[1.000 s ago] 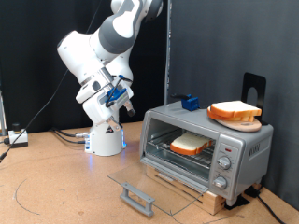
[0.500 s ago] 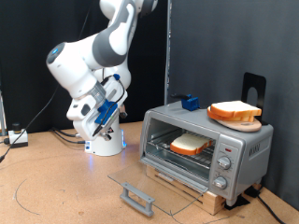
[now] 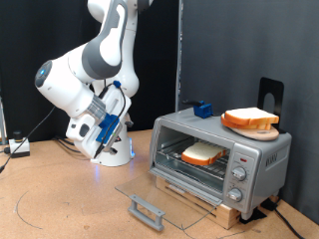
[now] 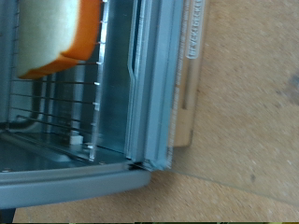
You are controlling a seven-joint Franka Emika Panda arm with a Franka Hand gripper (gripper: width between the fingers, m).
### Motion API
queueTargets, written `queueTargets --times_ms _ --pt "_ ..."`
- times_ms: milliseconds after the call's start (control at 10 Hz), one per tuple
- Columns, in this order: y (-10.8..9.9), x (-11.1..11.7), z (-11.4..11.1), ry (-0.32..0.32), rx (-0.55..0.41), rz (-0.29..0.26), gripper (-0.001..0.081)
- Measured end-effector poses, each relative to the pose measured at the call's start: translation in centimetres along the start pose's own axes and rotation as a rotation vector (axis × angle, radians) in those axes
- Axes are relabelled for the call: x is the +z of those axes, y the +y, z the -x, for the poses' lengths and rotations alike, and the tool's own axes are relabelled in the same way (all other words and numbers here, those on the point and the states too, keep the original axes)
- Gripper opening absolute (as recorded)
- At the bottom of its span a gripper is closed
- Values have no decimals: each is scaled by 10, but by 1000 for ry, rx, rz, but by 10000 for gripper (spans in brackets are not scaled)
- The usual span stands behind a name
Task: Make a piece of toast with the oven
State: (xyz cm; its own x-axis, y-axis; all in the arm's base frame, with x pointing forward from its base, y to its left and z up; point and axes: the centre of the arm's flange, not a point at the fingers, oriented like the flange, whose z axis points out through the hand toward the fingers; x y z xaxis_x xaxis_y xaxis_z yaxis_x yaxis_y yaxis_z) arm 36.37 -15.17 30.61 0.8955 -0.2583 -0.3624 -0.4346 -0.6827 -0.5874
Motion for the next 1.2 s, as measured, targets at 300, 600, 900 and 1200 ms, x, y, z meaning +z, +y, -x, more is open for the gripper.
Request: queueTargets --times_ms 300,600,900,1200 --pt "20 10 -23 -41 61 2 809" --pt "45 6 -46 -82 39 -34 809" --pt "80 -10 -65 -79 41 -49 809" --pt "113 -14 -81 -84 39 -31 809"
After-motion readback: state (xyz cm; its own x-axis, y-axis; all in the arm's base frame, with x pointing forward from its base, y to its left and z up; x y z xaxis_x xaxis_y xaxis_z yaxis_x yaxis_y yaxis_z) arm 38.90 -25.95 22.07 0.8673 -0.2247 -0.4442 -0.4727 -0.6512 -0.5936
